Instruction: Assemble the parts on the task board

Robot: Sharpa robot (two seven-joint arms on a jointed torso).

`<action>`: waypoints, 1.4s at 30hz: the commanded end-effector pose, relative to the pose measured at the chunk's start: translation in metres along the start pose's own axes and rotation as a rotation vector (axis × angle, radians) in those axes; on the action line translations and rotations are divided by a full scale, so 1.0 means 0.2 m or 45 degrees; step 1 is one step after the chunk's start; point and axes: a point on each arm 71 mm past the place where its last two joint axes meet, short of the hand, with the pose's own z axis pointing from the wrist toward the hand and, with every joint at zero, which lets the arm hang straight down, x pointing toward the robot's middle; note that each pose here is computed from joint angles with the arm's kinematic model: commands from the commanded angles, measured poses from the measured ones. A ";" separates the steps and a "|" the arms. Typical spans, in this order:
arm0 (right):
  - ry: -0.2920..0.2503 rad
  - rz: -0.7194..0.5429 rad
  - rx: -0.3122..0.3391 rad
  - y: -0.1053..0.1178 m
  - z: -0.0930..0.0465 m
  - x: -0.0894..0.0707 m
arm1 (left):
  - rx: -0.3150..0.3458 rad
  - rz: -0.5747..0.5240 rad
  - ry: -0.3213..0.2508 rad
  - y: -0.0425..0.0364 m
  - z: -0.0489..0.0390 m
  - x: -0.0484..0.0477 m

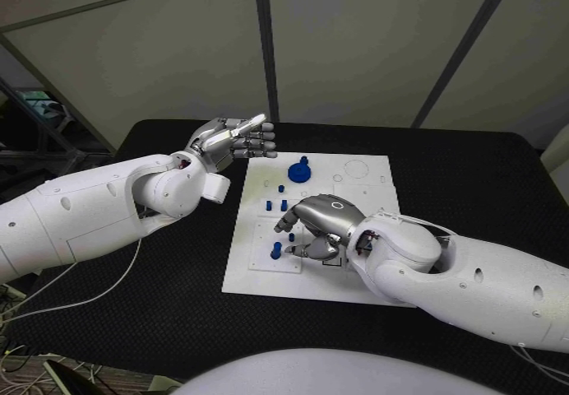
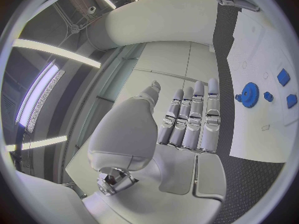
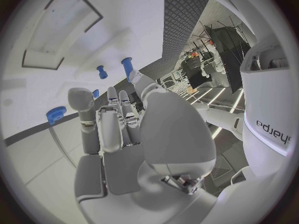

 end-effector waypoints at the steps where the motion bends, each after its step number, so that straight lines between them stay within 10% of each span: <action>1: -0.183 0.059 -0.038 -0.01 -0.05 -0.07 | 0.020 -0.020 0.024 0.002 0.005 0.012; 22: -0.036 0.289 0.663 -0.47 -0.65 -0.23 | -0.001 -0.066 -0.034 0.082 0.003 -0.036; 42: 0.082 0.314 0.901 -0.49 -0.62 -0.08 | -0.003 -0.068 -0.032 0.084 -0.001 -0.035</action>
